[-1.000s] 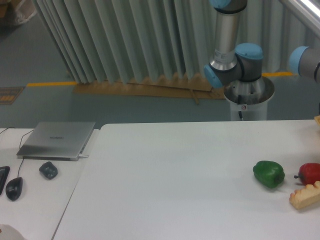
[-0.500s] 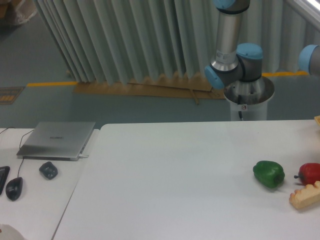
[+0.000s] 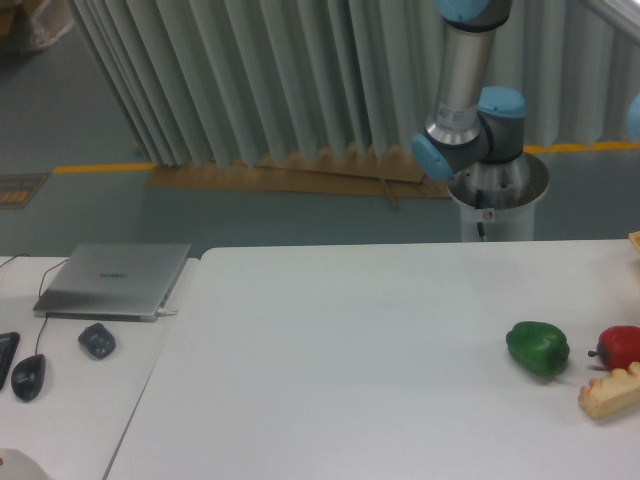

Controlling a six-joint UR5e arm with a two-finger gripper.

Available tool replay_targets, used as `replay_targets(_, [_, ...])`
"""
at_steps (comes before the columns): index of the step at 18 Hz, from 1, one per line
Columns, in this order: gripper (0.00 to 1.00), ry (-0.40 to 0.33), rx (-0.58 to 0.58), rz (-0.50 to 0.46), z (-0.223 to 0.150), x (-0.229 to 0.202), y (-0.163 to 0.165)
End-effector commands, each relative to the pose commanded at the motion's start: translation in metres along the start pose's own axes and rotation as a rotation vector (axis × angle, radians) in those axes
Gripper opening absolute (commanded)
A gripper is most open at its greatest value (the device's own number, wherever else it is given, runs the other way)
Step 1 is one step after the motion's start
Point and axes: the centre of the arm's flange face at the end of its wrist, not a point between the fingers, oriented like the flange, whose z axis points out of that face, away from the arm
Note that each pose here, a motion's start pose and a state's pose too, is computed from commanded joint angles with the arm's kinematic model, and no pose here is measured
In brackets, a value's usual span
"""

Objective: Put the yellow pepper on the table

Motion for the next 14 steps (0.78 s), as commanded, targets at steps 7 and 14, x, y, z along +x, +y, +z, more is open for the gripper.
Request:
replay_targets(7, [1.0, 0.022, 0.027, 0.082, 0.031, -0.001, 0.023])
replay_targets(14, [1.0, 0.027, 0.026, 0.123, 0.036, 0.018, 0.049])
